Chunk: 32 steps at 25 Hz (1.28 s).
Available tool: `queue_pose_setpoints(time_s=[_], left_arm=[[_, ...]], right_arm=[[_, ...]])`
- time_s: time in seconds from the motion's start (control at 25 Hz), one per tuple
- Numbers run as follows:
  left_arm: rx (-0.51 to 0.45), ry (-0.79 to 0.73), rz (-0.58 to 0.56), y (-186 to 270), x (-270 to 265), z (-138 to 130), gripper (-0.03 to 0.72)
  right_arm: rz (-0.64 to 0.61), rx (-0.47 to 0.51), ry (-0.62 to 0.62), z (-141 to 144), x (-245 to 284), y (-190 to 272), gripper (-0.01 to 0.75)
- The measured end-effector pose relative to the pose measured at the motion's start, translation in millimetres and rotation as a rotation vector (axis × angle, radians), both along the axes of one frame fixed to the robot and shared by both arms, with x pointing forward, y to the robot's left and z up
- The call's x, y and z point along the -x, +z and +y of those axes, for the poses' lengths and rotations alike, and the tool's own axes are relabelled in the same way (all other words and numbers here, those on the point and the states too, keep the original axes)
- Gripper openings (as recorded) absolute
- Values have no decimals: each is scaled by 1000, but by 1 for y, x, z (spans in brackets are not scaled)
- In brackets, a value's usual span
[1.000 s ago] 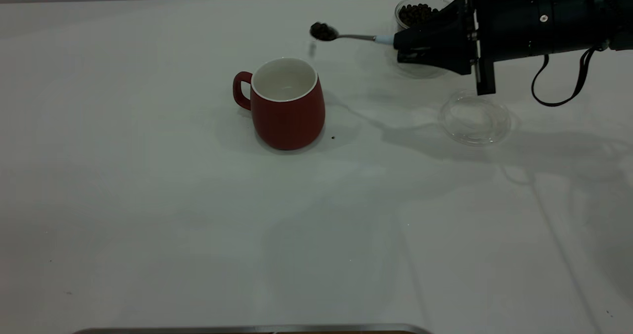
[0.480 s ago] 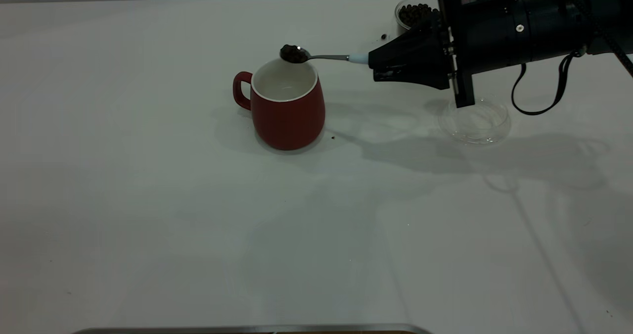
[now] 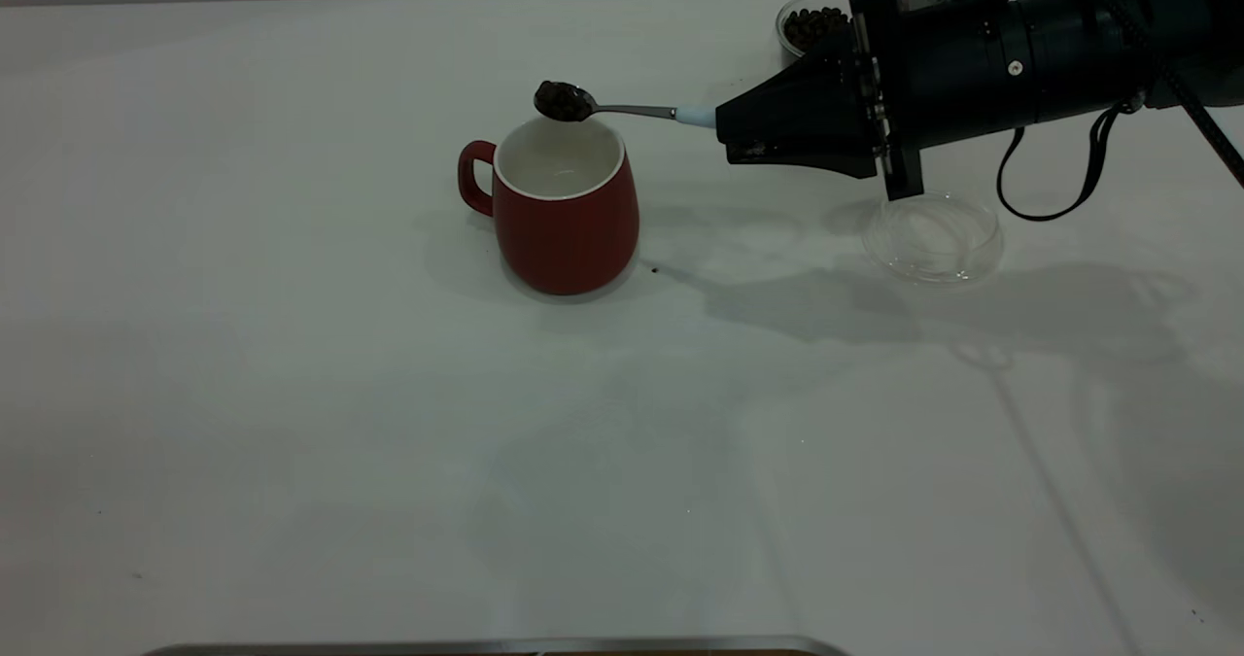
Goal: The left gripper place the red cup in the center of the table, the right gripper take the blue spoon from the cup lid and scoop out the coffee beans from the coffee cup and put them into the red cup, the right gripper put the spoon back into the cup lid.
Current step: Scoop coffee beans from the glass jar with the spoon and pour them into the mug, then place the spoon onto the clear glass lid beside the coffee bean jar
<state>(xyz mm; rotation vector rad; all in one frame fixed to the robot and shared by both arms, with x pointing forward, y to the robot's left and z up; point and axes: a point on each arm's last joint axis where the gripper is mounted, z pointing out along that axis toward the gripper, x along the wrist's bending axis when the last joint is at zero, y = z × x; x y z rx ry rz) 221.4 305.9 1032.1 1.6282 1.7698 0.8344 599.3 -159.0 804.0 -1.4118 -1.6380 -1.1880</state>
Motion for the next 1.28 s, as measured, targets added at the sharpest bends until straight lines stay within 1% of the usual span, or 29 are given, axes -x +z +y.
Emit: queue_pose_setpoints(time_s=[0.24,0.4,0.56,0.64,0.72,0.8,0.92,1.04,1.16,1.28], left_arm=[[0,0,0,0,0,0,587],[0,0,0,0,0,0,587],[0,0,0,0,0,0,587],[0,0,0,0,0,0,587],[0,0,0,0,0,0,587],[0,0,0,0,0,0,587],[0,0,0,0,0,0,587],[0,0,0,0,0,0,587],[0,0,0,0,0,0,587],[-1,-1,0,0,0,0,587]], right_arm=[[-174,101,49,-3,-2,-7,110],[-330,168,97,-6,-5,-11,110],[-483,213,121,-7,-9,-12,110],[-530,226,124,-8,-11,-12,110],[-549,229,124,-8,-12,-12,110],[-534,213,116,-7,-12,-10,110],[-476,156,79,-9,-10,4,110],[-371,92,-2,-20,-5,28,110],[-190,37,-140,-41,4,41,110],[-31,1,-277,-68,19,40,110]])
